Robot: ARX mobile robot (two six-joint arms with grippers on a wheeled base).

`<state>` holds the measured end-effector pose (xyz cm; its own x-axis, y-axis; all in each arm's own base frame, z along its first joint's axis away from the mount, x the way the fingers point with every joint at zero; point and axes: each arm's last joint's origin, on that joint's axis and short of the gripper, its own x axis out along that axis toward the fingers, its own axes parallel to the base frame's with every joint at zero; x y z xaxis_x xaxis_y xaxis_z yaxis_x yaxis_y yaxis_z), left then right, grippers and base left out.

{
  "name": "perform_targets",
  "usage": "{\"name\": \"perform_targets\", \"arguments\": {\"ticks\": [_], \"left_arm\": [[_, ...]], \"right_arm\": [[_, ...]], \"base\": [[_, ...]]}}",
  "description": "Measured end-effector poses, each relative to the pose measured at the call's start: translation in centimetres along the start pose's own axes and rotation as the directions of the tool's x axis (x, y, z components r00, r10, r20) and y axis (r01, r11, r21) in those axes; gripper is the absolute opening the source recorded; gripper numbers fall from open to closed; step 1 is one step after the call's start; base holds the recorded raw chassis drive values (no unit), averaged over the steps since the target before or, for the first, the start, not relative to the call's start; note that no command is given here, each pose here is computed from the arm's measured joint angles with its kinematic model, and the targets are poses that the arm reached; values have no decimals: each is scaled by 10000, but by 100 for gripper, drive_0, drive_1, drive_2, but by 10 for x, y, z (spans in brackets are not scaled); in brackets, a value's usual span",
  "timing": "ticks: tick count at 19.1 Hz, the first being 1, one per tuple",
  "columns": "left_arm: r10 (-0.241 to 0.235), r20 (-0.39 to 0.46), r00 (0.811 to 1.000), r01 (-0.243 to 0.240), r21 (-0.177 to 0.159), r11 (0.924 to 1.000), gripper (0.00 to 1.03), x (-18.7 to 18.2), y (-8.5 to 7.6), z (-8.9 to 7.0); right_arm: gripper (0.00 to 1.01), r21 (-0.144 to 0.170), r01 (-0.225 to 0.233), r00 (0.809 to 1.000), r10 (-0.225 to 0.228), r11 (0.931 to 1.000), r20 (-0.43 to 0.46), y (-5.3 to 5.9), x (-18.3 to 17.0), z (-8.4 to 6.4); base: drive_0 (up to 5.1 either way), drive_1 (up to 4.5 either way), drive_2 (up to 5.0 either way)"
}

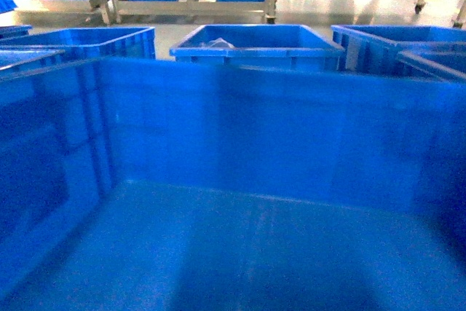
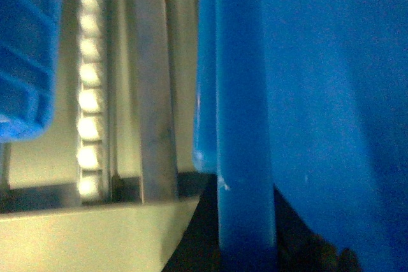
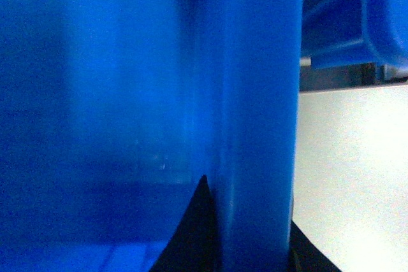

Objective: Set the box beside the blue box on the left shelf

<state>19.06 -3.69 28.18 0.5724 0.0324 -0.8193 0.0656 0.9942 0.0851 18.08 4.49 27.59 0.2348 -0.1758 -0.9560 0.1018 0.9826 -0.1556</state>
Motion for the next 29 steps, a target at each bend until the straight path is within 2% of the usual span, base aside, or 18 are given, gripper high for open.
{"name": "perform_targets", "arguments": {"ticks": [1,2,4,5,6,7,10,14,16,18,21,22,26,29], "left_arm": [[16,-1151,9934,-13,30,10000,7,-2,0,-1],[73,-1905,9817,-97,-114,9999,7,-8,2,-4],[159,-2549,9668,-265,-383,9989,7,-20,7,-8],[258,-2425,9698,-394,-512,9979,7,-24,12,0],[273,-2447,9692,-384,-407,9984,7,-5,13,16],[507,-1258,9908,-572,-481,9972,7,-3,14,36],[730,37,9973,-727,-626,9954,7,-7,15,59],[895,48,9960,-888,-751,9932,7,6,19,79],[1007,167,9948,-991,-820,9917,7,15,24,94],[1102,162,9938,-1086,-772,9911,7,20,25,103],[1011,-660,9927,-1051,-613,9926,7,31,24,110],[963,-791,9922,-1007,-543,9934,7,33,24,112],[887,-780,9930,-918,-371,9951,7,34,20,114],[972,-1059,9896,-990,-119,9950,7,41,21,108]], "right_arm": [[10,-38,28,10000,-28,10000,-41,0,1,2],[10,-187,-23,10000,23,9998,42,1,1,3],[10,-501,-194,9994,208,9986,261,3,-5,5],[10,-541,-388,9984,409,9978,389,3,-8,7],[10,-499,-375,9980,399,9980,486,6,-2,14],[10,-378,-335,9847,395,9987,1699,11,-6,36],[10,-198,-234,9555,282,9995,2938,15,-19,60],[10,-443,-217,9457,348,9988,3231,25,-19,87],[10,-556,-217,9394,394,9982,3404,32,-16,106],[10,-570,-209,9394,391,9982,3407,37,-14,118],[10,-705,-29,9606,224,9975,2770,39,-9,124],[10,-624,-9,9664,169,9981,2565,39,-8,123],[10,-466,-81,9742,184,9989,2251,40,-7,119],[10,-446,-268,9821,346,9986,1850,51,1,110]], "base": [[0,0,0],[0,0,0],[0,0,0],[0,0,0],[0,0,0],[0,0,0],[0,0,0],[0,0,0],[0,0,0],[0,0,0],[0,0,0],[0,0,0],[0,0,0],[0,0,0]]}}
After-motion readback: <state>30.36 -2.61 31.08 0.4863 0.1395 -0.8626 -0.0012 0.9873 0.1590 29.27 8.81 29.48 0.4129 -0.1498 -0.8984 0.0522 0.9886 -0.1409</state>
